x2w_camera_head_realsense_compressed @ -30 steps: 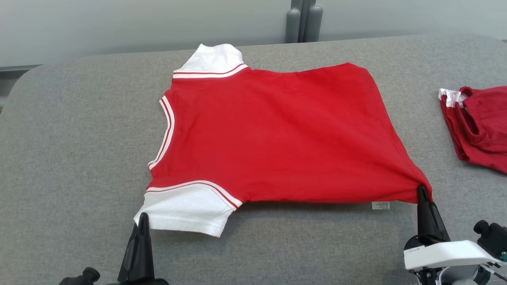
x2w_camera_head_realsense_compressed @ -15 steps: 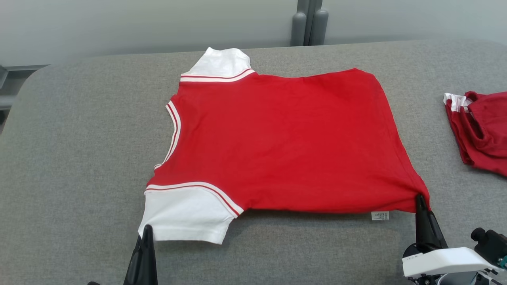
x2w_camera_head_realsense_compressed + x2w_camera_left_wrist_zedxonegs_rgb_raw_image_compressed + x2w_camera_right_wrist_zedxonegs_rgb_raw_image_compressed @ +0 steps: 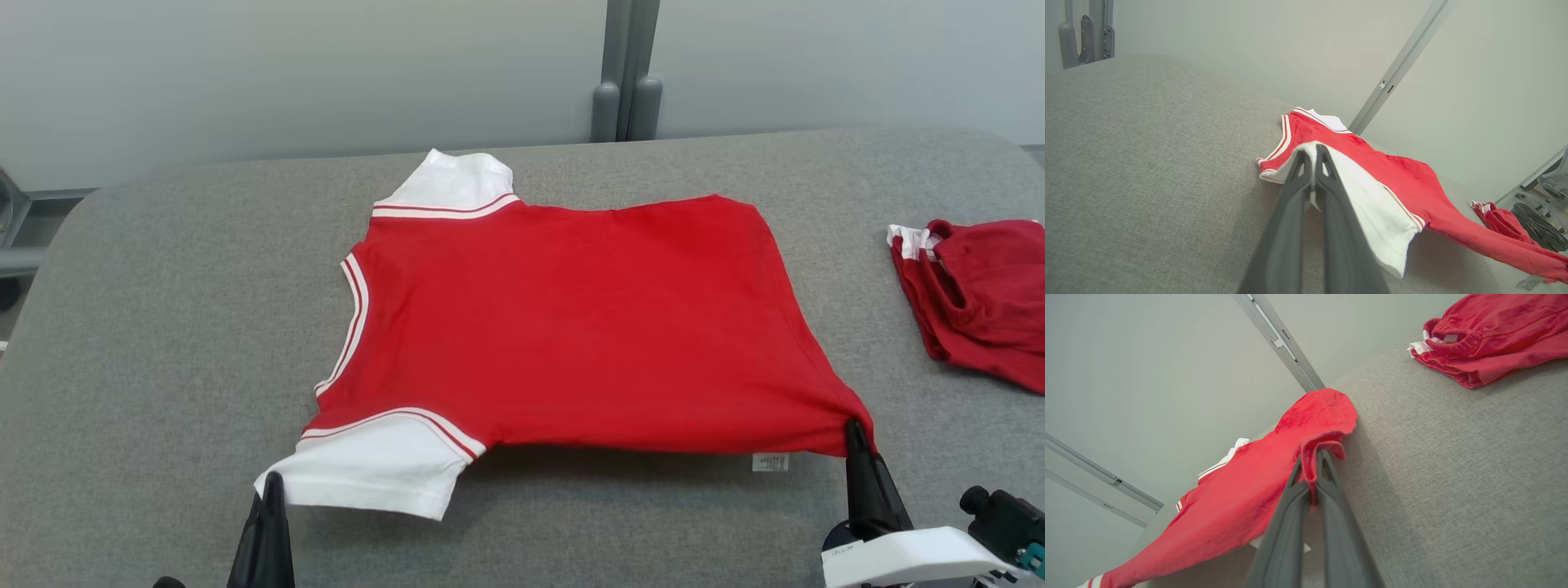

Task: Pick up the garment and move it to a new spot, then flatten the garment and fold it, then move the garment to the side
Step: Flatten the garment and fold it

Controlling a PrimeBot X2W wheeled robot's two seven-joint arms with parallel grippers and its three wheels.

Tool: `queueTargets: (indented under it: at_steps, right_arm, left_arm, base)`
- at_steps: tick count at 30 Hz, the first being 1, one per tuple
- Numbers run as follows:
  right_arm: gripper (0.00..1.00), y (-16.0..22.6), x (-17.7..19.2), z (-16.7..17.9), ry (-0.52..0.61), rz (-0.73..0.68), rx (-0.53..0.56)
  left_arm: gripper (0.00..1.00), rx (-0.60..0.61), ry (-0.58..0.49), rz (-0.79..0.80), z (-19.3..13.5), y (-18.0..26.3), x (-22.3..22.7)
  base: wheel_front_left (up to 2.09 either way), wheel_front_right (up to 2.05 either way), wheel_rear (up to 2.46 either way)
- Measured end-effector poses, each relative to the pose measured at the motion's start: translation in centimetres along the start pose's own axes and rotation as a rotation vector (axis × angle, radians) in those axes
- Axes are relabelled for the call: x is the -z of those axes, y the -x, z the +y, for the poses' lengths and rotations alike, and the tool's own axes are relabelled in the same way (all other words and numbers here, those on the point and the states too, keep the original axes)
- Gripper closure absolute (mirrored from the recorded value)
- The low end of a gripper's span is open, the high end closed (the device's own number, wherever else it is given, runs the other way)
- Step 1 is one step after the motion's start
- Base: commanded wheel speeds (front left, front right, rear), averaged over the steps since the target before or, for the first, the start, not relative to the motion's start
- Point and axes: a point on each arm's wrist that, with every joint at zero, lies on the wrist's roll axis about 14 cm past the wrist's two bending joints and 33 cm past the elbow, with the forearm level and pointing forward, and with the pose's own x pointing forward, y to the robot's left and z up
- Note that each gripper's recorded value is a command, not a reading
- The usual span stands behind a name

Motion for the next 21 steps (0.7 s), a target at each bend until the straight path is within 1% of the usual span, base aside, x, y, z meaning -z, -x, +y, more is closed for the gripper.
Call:
queueTargets:
  at_steps: [6,17,21]
  right_arm:
    - [1.00,0.7,-0.3,-0.2,-0.002,-0.010,0.006]
    - [1.00,1.1,1.8,-1.2,-0.009,0.056,0.042]
    - [1.00,1.3,2.5,-2.1,-0.004,0.082,0.070]
  left_arm:
    - [1.00,0.032,0.010,-0.002,-0.7,-0.6,0.0]
    - [1.00,0.021,0.007,0.047,0.8,-1.5,0.9]
    - [1.00,0.025,0.009,0.092,1.1,-2.1,2.0]
  base:
    - [0.00,0.00,0.00]
    - [0.00,0.00,0.00]
    - [0.00,0.00,0.00]
